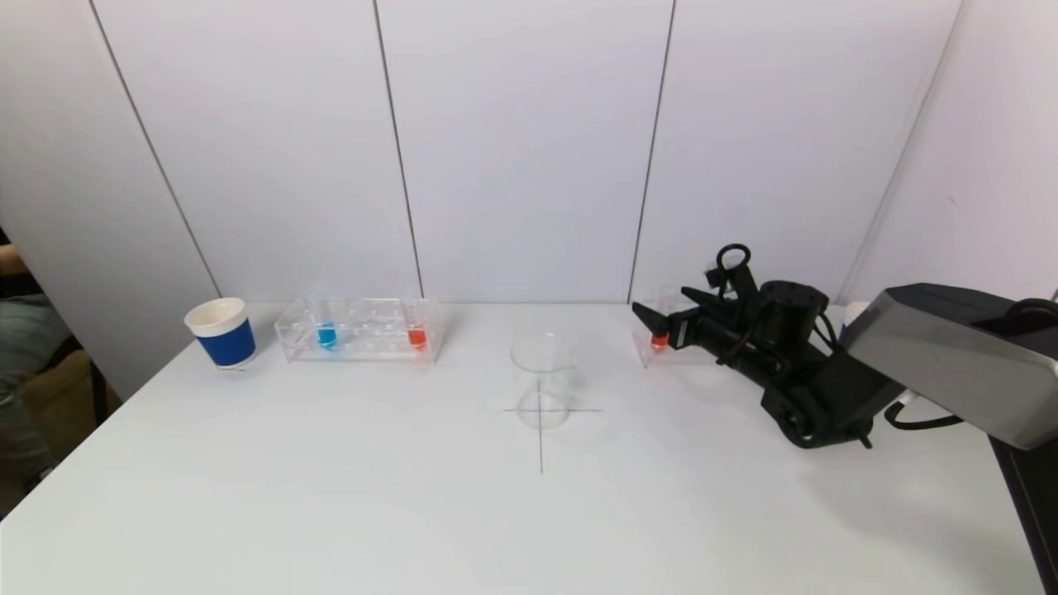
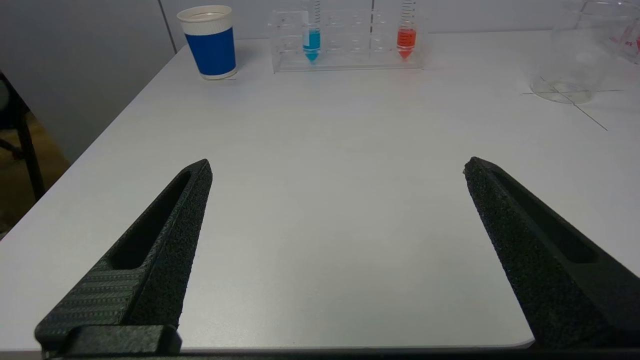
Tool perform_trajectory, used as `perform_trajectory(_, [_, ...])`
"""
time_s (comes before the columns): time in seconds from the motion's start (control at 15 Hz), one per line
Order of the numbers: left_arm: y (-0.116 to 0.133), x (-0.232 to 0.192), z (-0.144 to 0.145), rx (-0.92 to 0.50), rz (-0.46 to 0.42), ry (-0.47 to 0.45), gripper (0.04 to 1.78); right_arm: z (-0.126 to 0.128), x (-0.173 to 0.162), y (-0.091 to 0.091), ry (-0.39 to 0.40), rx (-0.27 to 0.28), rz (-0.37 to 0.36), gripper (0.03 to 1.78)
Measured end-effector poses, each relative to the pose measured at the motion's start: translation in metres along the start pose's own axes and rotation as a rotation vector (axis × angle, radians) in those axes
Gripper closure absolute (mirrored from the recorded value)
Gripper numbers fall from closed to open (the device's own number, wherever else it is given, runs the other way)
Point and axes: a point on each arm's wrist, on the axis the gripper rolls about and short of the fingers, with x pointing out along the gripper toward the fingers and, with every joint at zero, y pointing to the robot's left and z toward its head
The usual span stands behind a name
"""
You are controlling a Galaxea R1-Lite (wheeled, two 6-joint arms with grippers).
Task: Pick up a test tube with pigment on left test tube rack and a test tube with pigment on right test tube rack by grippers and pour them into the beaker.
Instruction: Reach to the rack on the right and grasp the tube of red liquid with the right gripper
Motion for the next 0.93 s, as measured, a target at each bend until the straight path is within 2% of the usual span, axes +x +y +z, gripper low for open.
perform_trajectory(0.93, [0.0, 0.0, 0.0, 0.0, 0.0, 0.0, 0.06, 0.001, 0.0001, 0.0016, -0.003, -0.001, 0.004, 0.04])
